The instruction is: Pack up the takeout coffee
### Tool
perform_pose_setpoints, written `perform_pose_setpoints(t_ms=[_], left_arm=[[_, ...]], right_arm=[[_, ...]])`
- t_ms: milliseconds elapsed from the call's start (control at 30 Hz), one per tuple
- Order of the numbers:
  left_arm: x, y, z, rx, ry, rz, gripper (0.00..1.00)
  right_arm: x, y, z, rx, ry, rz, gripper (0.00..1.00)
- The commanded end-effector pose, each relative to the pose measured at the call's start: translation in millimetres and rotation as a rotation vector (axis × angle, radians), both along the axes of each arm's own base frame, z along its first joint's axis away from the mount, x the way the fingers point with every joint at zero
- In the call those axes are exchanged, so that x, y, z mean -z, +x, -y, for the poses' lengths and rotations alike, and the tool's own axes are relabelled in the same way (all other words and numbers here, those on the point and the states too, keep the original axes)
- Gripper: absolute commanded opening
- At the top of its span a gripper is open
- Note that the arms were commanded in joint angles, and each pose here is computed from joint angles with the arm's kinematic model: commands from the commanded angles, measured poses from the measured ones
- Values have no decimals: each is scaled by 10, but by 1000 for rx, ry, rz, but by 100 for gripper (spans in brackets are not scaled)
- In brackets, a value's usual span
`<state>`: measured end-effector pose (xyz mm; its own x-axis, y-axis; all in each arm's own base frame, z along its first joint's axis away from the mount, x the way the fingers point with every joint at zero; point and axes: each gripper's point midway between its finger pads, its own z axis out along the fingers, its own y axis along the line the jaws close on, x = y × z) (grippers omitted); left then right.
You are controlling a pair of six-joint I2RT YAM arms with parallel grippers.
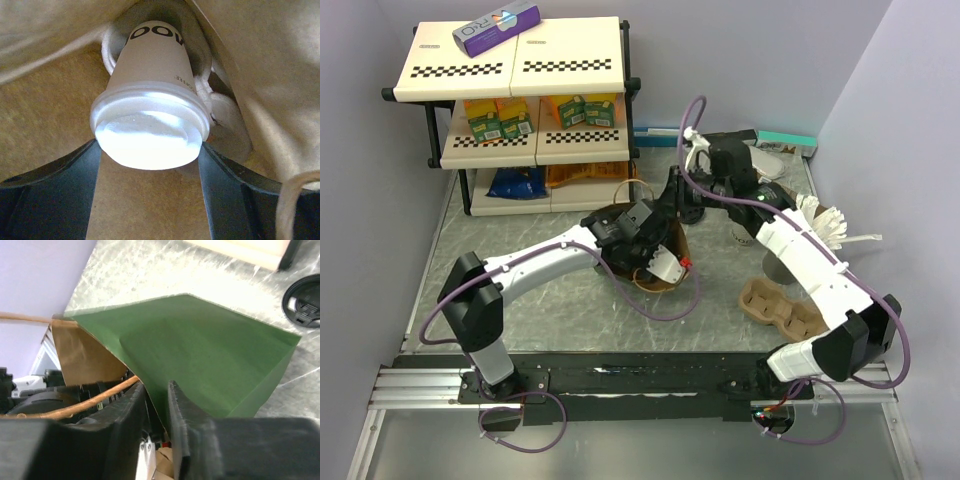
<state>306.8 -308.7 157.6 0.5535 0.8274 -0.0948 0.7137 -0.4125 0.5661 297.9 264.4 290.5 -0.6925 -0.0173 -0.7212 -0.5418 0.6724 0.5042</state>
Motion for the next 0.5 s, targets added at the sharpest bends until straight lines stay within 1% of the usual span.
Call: perform_pose_setpoints(t_ms=[0,33,100,133,200,300,467], left_arm=[[119,-73,-42,29,79,-49,1],[122,-66,-50,28,82,-52,1],[126,-38,-25,34,79,-53,1],[128,-26,-24,35,78,-54,1],[119,19,11,36,65,-53,1],[105,85,49,26,42,-50,1],[104,153,100,27,21,-57,3]], right_arm=[[-443,179,8,6,110,65,37],[-529,166,-2,-17,126,78,42],[-576,179,-14,-44,139,83,49],[-641,152,-33,-74,152,92,55],[-691,144,-29,-92,164,99,60],[-782,158,-2,-106,178,124,70],[-851,227,80,-97,195,126,72]])
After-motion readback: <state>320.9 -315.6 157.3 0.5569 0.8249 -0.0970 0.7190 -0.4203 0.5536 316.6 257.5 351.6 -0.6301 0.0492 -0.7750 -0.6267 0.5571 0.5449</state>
